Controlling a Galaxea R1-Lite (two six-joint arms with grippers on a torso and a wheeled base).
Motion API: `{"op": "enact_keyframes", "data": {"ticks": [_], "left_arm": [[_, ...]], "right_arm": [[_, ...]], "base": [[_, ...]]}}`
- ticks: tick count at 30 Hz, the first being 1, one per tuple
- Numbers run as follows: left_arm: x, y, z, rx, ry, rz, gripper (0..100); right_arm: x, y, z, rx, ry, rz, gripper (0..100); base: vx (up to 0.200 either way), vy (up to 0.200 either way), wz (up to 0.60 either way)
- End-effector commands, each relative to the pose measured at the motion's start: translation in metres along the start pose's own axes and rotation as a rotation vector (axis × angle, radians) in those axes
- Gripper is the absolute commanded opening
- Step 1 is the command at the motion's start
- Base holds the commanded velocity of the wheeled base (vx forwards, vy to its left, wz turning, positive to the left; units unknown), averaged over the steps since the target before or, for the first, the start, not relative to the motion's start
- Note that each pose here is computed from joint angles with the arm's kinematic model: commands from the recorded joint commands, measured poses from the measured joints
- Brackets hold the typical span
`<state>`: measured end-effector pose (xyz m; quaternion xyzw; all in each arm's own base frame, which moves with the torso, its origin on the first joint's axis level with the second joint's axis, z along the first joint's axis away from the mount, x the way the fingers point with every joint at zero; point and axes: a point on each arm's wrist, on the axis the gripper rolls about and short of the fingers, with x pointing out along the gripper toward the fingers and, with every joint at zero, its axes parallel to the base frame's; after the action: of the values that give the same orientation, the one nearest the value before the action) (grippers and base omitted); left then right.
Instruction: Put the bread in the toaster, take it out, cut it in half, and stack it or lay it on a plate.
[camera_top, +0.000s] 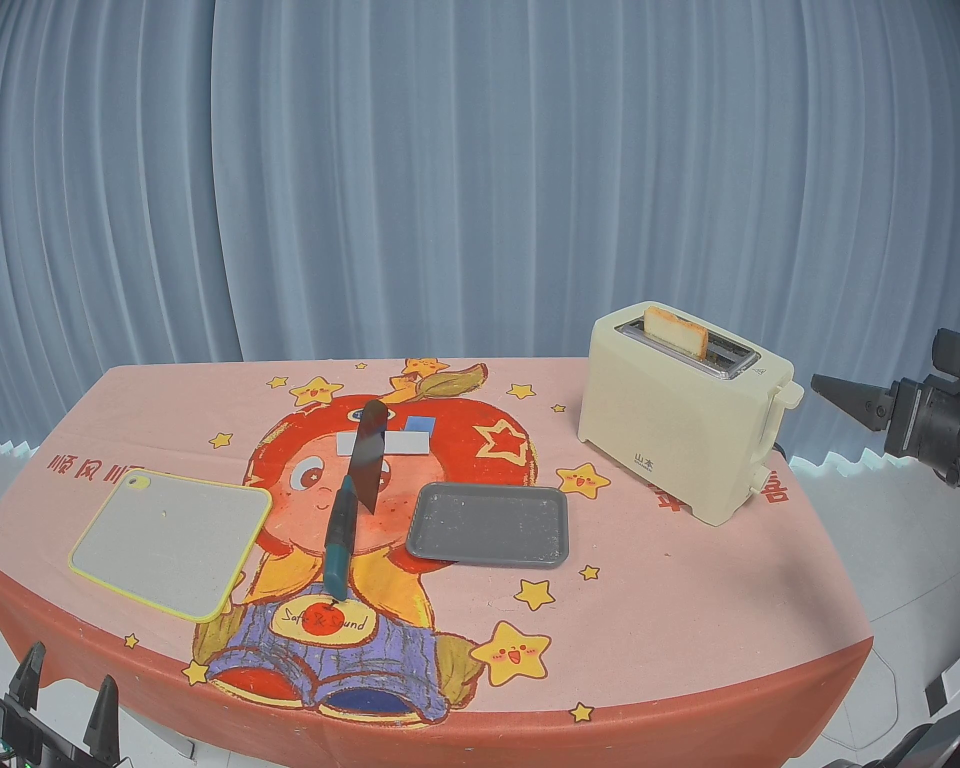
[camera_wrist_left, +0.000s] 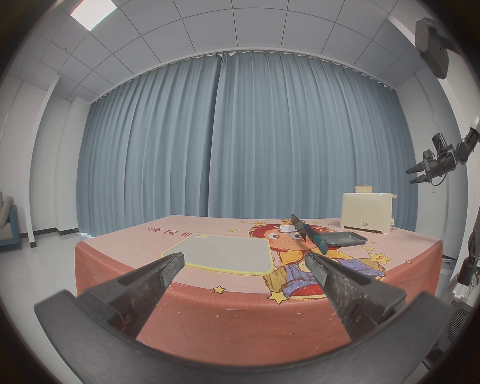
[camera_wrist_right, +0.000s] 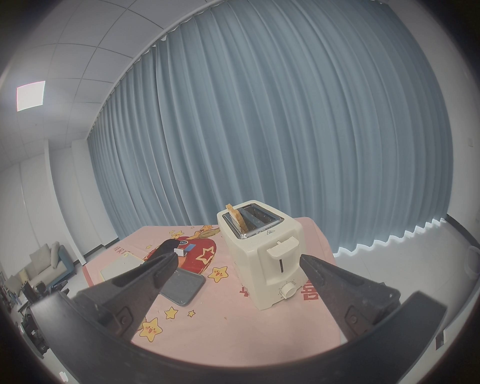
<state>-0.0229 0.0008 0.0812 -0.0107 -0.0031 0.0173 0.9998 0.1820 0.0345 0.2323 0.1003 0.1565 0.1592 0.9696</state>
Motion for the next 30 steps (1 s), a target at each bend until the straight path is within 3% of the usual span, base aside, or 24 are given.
{"op": "enact_keyframes", "data": {"ticks": [1,7,14,19,24,25,30], "left_arm": [[0.001,0.0,-0.005,0.0,0.012,0.001,100],[0.001,0.0,-0.005,0.0,0.01,-0.001,100],[0.001,0.0,-0.005,0.0,0.01,0.001,100],[0.001,0.0,-0.005,0.0,0.01,0.001,100],[0.001,0.0,-0.005,0.0,0.01,0.001,100],[0.001,0.0,-0.005,0.0,0.01,0.001,100],[0.001,0.0,-0.005,0.0,0.012,0.001,100]], "right_arm": [[-0.006,0.0,0.001,0.001,-0.018,-0.005,100],[-0.005,-0.006,-0.017,0.082,0.04,-0.025,100],[0.002,-0.009,-0.023,0.094,0.078,-0.032,100],[0.002,-0.011,-0.043,0.099,0.145,-0.04,100],[0.008,-0.014,-0.049,0.117,0.185,-0.058,100],[0.008,-0.014,-0.049,0.117,0.185,-0.058,0],[0.019,-0.021,-0.064,0.131,0.259,-0.094,0]], "base": [[0.0,0.0,0.0],[0.0,0.0,0.0],[0.0,0.0,0.0],[0.0,0.0,0.0],[0.0,0.0,0.0],[0.0,0.0,0.0],[0.0,0.0,0.0]]}}
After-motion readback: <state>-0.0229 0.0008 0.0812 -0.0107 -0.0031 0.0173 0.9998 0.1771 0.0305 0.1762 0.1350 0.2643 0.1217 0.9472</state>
